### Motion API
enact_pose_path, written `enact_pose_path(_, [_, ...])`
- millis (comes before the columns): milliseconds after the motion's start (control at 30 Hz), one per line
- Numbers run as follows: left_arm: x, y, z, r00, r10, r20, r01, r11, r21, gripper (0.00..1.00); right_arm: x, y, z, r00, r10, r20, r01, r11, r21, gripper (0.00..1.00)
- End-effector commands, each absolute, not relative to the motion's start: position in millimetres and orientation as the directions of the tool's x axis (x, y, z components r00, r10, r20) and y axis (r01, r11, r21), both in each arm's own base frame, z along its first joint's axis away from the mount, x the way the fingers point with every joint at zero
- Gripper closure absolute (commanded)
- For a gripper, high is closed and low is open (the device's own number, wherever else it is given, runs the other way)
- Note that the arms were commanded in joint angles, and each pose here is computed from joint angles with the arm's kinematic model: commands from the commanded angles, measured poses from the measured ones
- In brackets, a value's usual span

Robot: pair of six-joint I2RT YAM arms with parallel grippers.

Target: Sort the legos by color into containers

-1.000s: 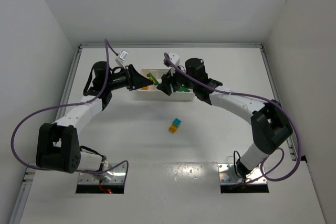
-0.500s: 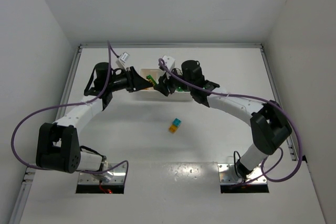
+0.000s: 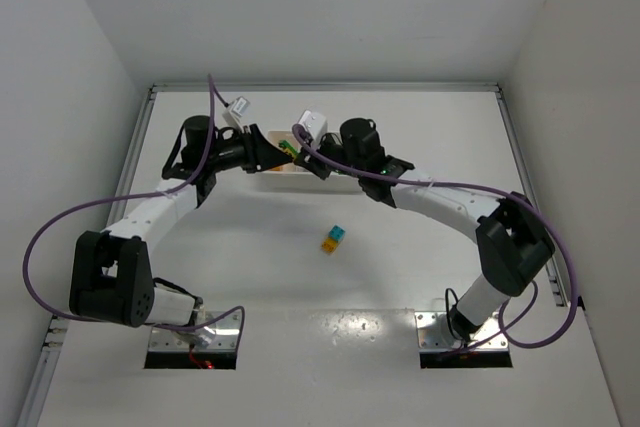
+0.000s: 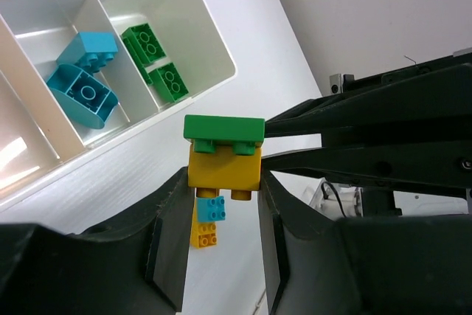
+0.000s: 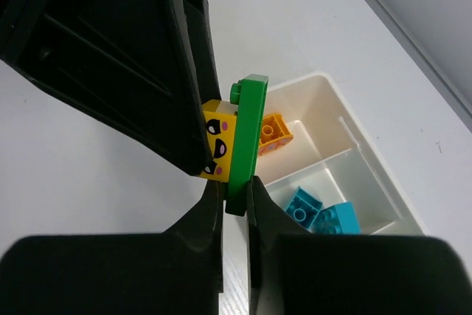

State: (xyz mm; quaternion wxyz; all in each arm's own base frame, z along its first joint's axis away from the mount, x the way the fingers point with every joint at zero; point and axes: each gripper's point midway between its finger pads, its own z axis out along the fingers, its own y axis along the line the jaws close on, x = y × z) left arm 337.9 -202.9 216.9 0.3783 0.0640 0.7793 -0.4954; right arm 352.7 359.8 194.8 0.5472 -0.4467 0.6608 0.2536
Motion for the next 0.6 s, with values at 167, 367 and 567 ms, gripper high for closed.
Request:
enact_pose_path(167, [336, -208, 229, -0.69, -0.252, -0.678, 0.51, 0.496, -0.703, 1.0, 380, 342, 224, 0.128, -0.334, -0.934, -0.774, 0.555, -0.305, 1.0])
enact_pose_path(367, [334, -197, 221, -0.678, -0.251, -0.691, 0.484, 0.555, -0.677, 1.0, 395, 317, 224, 0.112, -0.373, -0.921, -0.718, 0.611, -0.334, 1.0])
enact_pose_path(567, [331, -190, 210, -0.68, -0.253, -0.689, 0.45, 0.597, -0.664, 1.0, 418, 283, 221, 0.001, -0.331, -0.944, -0.631, 0.731, -0.258, 1.0])
